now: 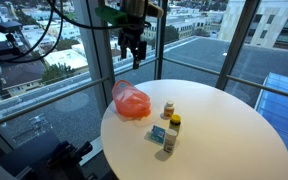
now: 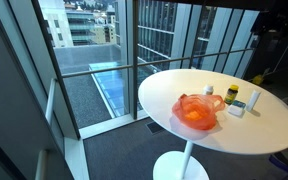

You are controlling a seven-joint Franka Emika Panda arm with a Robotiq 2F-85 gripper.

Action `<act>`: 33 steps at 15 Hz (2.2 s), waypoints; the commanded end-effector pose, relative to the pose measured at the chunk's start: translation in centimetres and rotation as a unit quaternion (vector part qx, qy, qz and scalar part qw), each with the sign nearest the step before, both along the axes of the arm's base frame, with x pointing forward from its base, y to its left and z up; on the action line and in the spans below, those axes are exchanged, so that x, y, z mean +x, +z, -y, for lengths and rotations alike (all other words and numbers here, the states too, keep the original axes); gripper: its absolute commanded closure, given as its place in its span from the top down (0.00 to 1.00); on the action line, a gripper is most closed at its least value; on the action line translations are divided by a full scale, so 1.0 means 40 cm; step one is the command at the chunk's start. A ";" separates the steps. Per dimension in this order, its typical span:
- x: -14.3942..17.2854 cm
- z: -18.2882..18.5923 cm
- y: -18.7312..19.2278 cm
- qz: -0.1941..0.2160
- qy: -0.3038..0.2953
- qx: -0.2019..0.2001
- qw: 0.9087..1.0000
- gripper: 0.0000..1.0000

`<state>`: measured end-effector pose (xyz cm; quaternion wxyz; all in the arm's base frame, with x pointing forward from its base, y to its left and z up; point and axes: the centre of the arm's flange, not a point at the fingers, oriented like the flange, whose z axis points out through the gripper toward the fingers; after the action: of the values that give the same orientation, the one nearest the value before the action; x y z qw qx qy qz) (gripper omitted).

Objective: Put the yellow bottle in the plastic bag

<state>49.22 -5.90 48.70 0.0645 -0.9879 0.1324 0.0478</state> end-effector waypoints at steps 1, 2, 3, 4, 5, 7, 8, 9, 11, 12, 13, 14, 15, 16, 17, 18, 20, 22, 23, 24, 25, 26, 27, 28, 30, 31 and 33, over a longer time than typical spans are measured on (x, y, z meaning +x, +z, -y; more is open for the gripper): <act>0.054 0.090 -0.044 -0.010 -0.050 -0.025 0.998 1.00; 0.062 0.114 -0.065 -0.013 -0.061 -0.030 0.998 1.00; 0.072 0.141 -0.086 -0.018 -0.076 -0.039 0.996 1.00; 0.078 0.164 -0.107 -0.023 -0.087 -0.039 0.995 1.00; 0.085 0.186 -0.127 -0.024 -0.098 -0.044 0.994 1.00; 0.101 0.224 -0.163 -0.031 -0.117 -0.047 0.992 1.00; 0.109 0.243 -0.182 -0.033 -0.126 -0.050 0.990 1.00; 0.116 0.260 -0.199 -0.034 -0.135 -0.054 0.989 1.00; 0.126 0.287 -0.229 -0.032 -0.147 -0.060 0.987 1.00; 0.132 0.297 -0.242 -0.029 -0.144 -0.063 0.987 1.00; 0.137 0.308 -0.253 -0.028 -0.141 -0.065 0.987 1.00; 0.143 0.320 -0.265 -0.026 -0.141 -0.067 0.987 1.00; 0.147 0.328 -0.272 -0.031 -0.140 -0.063 0.988 1.00; 0.146 0.327 -0.265 -0.036 -0.137 -0.052 0.988 1.00; 0.121 0.307 -0.282 -0.034 -0.140 -0.057 0.988 1.00; 0.125 0.310 -0.286 -0.035 -0.140 -0.057 0.988 1.00; 0.129 0.312 -0.285 -0.034 -0.140 -0.058 0.988 1.00; 0.130 0.312 -0.283 -0.034 -0.140 -0.058 0.988 1.00; 0.132 0.317 -0.293 -0.027 -0.145 -0.067 0.987 1.00; 0.136 0.324 -0.308 -0.025 -0.140 -0.063 0.988 1.00; 0.145 0.333 -0.327 -0.020 -0.141 -0.059 0.988 1.00; 0.153 0.340 -0.343 -0.016 -0.142 -0.060 0.988 1.00; 0.163 0.345 -0.364 -0.010 -0.139 -0.059 0.989 1.00; 0.171 0.348 -0.381 0.001 -0.135 -0.060 0.989 1.00; 0.187 0.357 -0.416 0.013 -0.129 -0.064 0.989 1.00; 0.193 0.362 -0.436 0.015 -0.127 -0.065 0.990 1.00; 0.200 0.368 -0.475 0.018 -0.122 -0.066 0.990 1.00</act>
<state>56.51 -19.67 31.29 -0.0021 -0.9644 0.2633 0.0228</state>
